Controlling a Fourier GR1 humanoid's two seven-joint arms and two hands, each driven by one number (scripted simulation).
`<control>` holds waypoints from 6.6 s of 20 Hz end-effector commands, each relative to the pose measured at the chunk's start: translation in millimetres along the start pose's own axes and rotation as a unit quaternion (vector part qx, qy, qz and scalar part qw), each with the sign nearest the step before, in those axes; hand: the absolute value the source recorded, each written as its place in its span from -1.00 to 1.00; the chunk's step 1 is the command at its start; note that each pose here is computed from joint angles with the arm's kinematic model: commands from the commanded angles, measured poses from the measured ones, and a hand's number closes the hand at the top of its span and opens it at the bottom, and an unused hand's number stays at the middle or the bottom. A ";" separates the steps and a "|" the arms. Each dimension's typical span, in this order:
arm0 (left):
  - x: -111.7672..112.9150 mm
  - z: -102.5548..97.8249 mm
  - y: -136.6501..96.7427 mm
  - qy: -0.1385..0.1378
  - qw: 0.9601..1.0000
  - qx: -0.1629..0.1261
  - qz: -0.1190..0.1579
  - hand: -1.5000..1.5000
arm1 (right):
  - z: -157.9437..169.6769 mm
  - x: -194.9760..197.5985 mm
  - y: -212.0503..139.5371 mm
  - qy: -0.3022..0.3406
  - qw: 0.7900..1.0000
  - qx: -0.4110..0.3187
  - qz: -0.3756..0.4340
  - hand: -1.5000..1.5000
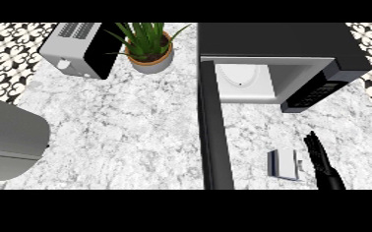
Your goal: Pick up the milk, place it into the microwave and close the microwave
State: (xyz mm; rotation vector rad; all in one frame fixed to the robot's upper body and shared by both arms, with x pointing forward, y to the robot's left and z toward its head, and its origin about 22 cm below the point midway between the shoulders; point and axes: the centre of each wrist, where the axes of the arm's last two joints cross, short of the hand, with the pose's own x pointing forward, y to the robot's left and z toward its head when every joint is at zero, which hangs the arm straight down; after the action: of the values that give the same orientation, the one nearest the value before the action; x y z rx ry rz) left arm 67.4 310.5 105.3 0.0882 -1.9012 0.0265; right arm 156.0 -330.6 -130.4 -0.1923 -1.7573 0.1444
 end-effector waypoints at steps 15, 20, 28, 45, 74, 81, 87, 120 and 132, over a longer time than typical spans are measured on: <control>24.4 5.4 -6.5 -0.029 0.999 -0.007 0.017 -1.00 | -35.9 -32.0 20.2 -0.088 0.995 0.036 0.035 1.00; 31.8 8.2 -5.2 -0.030 0.999 -0.006 0.022 -1.00 | -43.4 -30.9 18.8 -0.089 0.996 0.021 0.000 1.00; 15.1 9.3 -3.0 -0.030 0.999 -0.010 0.032 -1.00 | -98.6 -14.8 4.5 -0.099 0.994 0.030 -0.029 1.00; 20.0 17.3 17.3 -0.024 1.000 0.004 0.015 -1.00 | -148.5 80.2 68.4 -0.125 0.990 0.047 -0.042 1.00; 7.8 -0.8 23.0 -0.013 0.999 -0.013 0.027 -1.00 | -296.6 119.8 92.1 -0.101 0.965 -0.068 0.231 1.00; -9.8 -11.4 25.8 -0.026 0.998 -0.030 0.038 -1.00 | -301.5 120.3 68.3 -0.142 0.937 -0.103 0.303 1.00; -13.9 -15.8 23.9 -0.017 0.998 -0.035 0.040 -1.00 | -295.5 109.3 63.8 -0.104 0.921 -0.123 0.356 1.00; -33.9 -38.7 -14.4 -0.009 0.983 -0.178 0.050 -1.00 | -276.7 86.6 65.6 -0.097 0.985 -0.032 0.138 -1.00; -38.8 -45.8 -55.3 0.011 0.972 -0.218 0.085 1.00 | -226.4 40.1 77.1 -0.052 0.997 0.034 -0.043 -1.00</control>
State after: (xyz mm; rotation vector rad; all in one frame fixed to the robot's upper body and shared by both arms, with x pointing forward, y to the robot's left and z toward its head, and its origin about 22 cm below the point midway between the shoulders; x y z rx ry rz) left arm 126.1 269.7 84.2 -0.3408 -1.8647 -0.2604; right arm 395.0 -251.8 -36.3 -0.1693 -1.8972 0.2043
